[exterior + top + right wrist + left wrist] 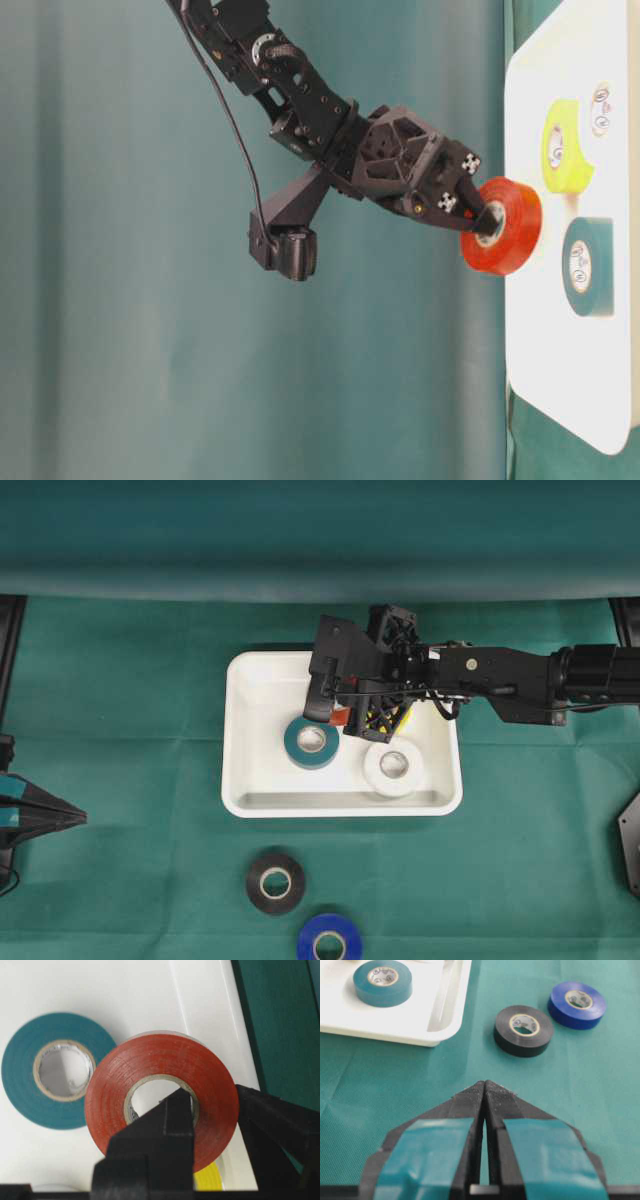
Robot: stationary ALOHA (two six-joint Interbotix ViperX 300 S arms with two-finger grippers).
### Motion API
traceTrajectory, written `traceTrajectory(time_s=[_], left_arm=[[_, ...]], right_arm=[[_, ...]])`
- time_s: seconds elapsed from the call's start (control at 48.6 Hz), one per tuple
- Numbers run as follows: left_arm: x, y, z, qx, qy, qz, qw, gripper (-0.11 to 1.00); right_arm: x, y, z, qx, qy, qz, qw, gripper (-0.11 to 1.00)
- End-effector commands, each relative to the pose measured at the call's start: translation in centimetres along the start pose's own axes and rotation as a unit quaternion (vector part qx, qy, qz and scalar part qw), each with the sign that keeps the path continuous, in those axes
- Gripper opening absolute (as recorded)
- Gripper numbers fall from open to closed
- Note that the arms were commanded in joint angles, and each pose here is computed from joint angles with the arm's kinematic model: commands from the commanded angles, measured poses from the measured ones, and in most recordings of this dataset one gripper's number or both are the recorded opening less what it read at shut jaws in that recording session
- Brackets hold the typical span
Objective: Put the tape into the white case with the right arm.
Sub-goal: 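Carry the red roll into the tray's upper middle and release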
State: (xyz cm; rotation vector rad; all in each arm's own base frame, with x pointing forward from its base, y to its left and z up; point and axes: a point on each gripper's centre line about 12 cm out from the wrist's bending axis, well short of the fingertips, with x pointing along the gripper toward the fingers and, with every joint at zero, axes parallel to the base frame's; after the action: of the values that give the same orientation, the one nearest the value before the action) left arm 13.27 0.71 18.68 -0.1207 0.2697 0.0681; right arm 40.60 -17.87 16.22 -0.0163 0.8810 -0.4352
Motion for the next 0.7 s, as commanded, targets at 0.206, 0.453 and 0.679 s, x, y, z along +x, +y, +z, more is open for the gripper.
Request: traceTrajectory(time_s=[0.206,0.453,0.679], left_arm=[[0.0,0.0,0.5,-0.003,-0.007,0.001,1.0,0.0],[0.0,0.0,0.5,-0.003,-0.006,0.001,1.0,0.0],[0.0,0.0,0.5,-0.003,-0.005,0.001,1.0,0.0]], right_arm=[[-0.2,-0.3,0.9,0.001,-0.012,-0.003,0.9999,0.29],[-0.2,-0.3,0.5,0.001,-0.003,-0.004,1.0,0.64],[-1.2,-0.5,-1.4,0.001,0.037,-0.015,0.9992,0.65]])
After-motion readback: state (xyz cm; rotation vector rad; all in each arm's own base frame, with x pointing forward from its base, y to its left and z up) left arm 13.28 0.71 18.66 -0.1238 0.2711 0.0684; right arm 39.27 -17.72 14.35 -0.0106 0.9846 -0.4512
